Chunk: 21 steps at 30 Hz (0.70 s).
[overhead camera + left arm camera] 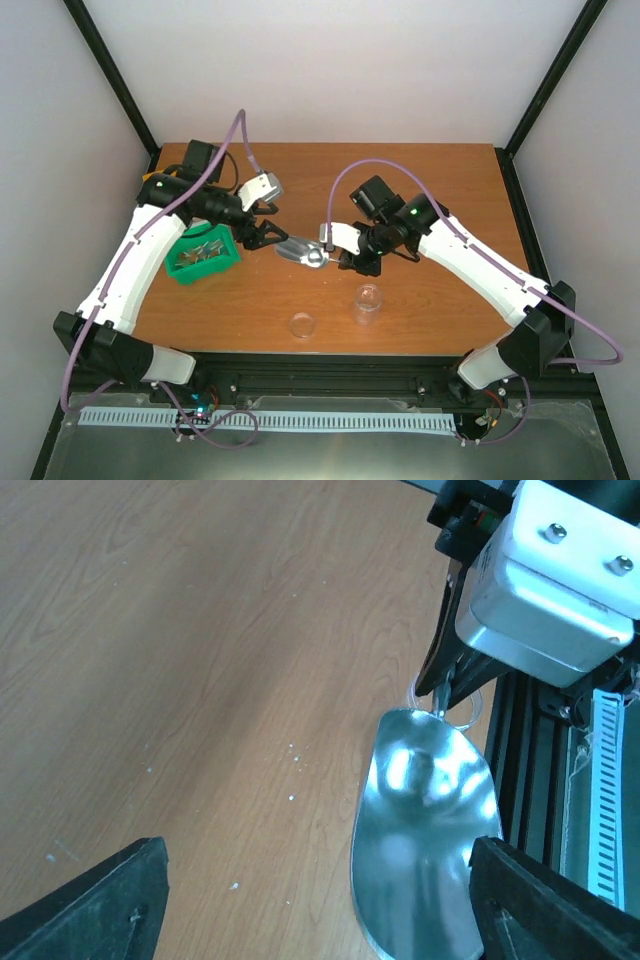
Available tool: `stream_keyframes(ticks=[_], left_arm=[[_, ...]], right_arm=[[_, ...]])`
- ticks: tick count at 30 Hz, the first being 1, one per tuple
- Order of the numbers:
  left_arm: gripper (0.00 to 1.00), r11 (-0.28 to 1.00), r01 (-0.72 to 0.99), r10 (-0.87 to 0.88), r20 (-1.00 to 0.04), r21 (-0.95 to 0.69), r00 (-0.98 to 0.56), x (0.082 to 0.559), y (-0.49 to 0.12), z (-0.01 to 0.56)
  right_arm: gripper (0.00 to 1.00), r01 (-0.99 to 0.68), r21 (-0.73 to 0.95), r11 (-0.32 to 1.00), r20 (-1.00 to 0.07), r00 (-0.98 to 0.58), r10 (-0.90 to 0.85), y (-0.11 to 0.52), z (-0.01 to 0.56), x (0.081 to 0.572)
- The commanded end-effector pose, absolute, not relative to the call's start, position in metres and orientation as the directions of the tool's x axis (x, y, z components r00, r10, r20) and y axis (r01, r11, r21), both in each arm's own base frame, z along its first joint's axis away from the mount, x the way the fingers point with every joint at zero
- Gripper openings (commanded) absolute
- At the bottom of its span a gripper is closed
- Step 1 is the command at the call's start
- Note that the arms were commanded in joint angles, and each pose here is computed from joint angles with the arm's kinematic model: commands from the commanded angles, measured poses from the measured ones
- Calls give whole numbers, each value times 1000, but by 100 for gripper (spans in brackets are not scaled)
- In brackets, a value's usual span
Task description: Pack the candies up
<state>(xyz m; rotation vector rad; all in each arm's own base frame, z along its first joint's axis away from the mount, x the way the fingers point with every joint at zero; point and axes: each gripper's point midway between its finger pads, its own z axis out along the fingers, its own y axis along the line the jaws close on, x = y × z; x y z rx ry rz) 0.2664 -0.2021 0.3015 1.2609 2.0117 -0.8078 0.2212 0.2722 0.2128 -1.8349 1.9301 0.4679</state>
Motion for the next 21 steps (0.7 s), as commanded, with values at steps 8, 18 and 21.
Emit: stream_keyframes(ticks=[8,18,21], left_arm=[[70,281,953,636,-723,-109,-271,257,-237,271],[32,247,957,650,-705,-154,-282,249,-241,253],[20,231,959,656,-701,-164,-278,245,-241,251]], right_arm=[[3,-999,-33,28,-554,-5,-833,290,226,204],[3,-999,-27,22,-572,-3,-820,292,231,200],[3,-1000,-25,16,-578,1,-816,293,232,200]])
